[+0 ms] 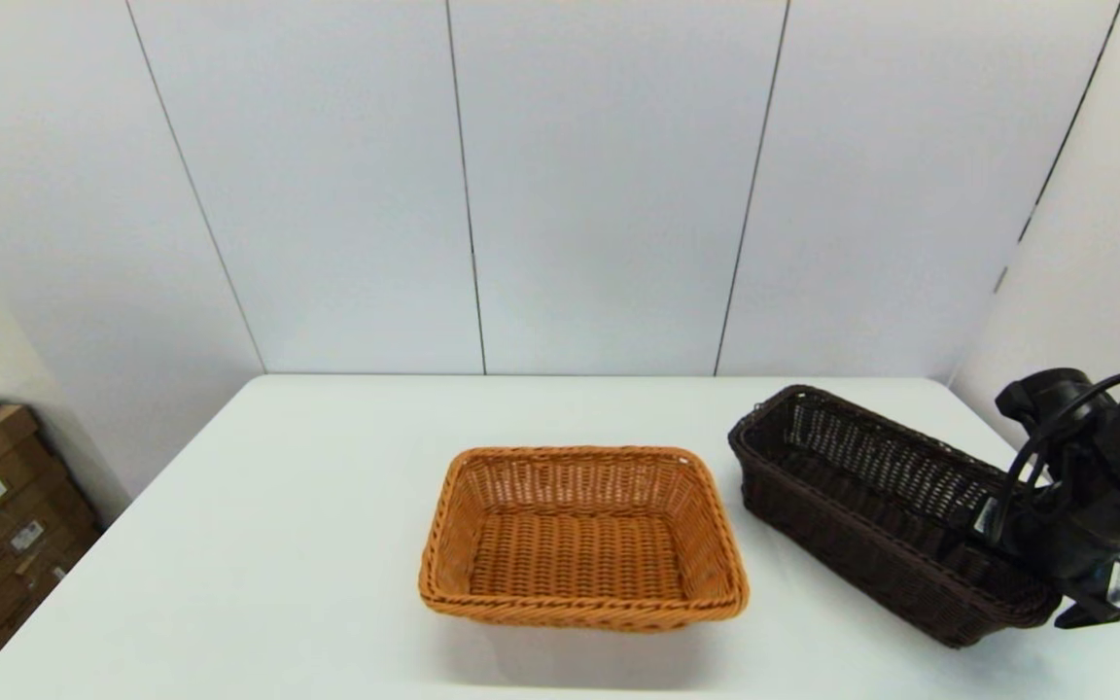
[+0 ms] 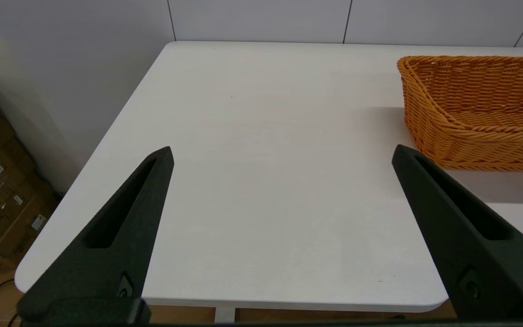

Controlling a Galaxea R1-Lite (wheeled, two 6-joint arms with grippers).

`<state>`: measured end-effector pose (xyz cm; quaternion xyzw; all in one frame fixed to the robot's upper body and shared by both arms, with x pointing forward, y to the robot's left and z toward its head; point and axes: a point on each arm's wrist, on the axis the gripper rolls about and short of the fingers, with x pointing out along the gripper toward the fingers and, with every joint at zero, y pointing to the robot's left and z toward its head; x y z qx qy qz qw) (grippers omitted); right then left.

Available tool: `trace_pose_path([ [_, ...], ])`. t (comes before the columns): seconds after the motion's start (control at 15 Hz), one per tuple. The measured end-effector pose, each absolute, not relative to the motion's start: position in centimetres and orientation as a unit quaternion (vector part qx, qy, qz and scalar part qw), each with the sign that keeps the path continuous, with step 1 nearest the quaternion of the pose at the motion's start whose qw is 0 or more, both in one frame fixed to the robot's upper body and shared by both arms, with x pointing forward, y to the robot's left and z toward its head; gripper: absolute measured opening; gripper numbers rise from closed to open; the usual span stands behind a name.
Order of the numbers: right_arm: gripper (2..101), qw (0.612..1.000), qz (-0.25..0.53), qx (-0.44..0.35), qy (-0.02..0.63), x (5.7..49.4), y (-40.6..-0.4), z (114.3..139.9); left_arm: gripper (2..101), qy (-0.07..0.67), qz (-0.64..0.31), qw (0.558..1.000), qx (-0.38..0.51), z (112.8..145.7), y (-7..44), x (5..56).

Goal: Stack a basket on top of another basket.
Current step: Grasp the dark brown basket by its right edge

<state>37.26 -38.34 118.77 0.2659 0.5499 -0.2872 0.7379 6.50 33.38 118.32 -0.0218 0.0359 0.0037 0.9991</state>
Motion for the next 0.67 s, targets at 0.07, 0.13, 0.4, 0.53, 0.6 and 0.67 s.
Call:
trace_pose_path([
  [0.07,97.3,0.734,-0.290,0.271,0.551,37.2,-38.7,118.6,97.8,0.036,0.004,0.999,-0.022,118.3,33.4,6.5],
  [0.13,97.3,0.732,-0.294,0.274,0.551,37.2,-39.0,118.6,97.8,0.036,0.004,0.999,-0.022,118.3,33.4,6.5],
  [0.4,97.3,0.725,-0.296,0.288,0.552,37.0,-39.7,118.4,97.8,0.036,0.004,0.999,-0.022,118.3,33.4,6.5],
  [0.53,97.3,0.722,-0.297,0.289,0.554,37.0,-39.8,118.2,97.8,0.036,0.003,0.999,-0.022,118.3,33.4,6.5],
  [0.6,97.3,0.721,-0.297,0.289,0.555,37.1,-39.8,118.1,97.8,0.036,0.004,0.999,-0.022,118.3,33.4,6.5],
  [0.67,97.3,0.721,-0.297,0.289,0.556,37.1,-39.8,118.0,97.8,0.036,0.003,0.999,-0.022,118.3,33.4,6.5],
])
